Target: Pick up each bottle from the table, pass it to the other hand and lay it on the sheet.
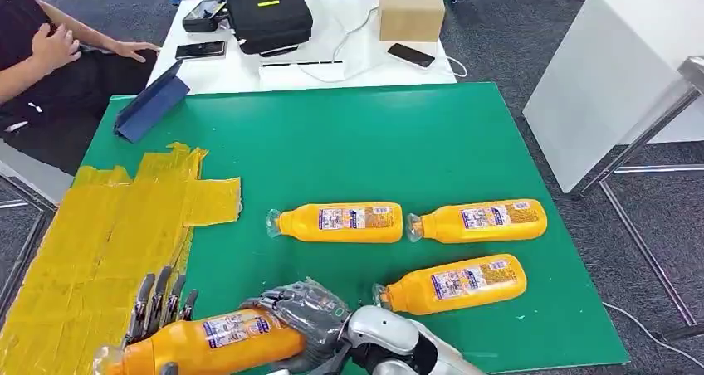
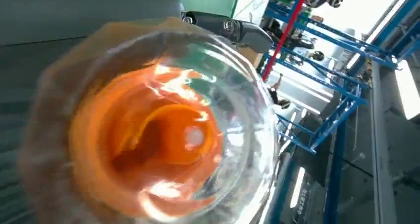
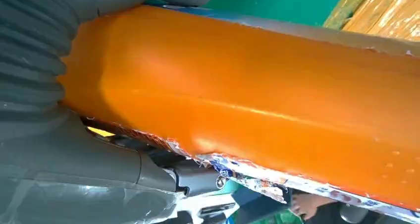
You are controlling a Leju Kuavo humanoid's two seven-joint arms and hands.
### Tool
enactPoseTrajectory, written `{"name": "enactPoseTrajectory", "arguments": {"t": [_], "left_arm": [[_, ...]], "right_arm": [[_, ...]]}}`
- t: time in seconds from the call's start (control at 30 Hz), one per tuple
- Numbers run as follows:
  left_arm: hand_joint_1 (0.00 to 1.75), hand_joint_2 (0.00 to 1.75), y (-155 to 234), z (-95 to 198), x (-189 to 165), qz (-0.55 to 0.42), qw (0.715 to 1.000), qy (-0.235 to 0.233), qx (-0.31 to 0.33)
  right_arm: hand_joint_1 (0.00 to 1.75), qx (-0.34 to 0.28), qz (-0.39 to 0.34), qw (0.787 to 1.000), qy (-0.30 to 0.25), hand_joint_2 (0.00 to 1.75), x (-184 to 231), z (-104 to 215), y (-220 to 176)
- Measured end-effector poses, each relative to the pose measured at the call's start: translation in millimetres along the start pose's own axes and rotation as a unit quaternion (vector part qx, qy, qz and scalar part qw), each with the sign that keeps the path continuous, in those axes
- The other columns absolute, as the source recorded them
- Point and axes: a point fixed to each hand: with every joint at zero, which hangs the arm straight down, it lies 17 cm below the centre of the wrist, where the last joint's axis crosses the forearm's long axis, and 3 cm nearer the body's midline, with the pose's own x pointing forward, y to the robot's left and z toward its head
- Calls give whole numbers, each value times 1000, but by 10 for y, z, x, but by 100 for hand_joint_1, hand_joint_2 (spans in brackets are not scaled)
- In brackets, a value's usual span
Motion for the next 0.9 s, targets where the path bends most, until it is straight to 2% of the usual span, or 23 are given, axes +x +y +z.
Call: {"name": "enactPoseTrajectory", "arguments": {"t": [0.73,0.77,0.8,0.83,0.87,0.9], "left_arm": [[175,175,3,-15,134,1,1000,-16,5],[175,175,7,-18,152,4,1000,-18,7],[175,175,8,-22,164,7,1000,-19,8],[175,175,16,-26,181,10,1000,-21,10],[175,175,-10,-51,245,13,999,-29,15],[175,175,-86,-127,382,-25,998,-48,29]], "right_arm": [[150,-4,-9,1000,12,175,13,-56,-30],[86,-7,-9,1000,15,175,5,-58,-36],[0,-8,-9,1000,17,175,4,-61,-42],[0,-14,-6,1000,21,0,-10,-67,-64],[0,-41,-7,998,36,0,-55,-41,-107],[0,-112,-18,992,53,0,-142,126,-334]]}}
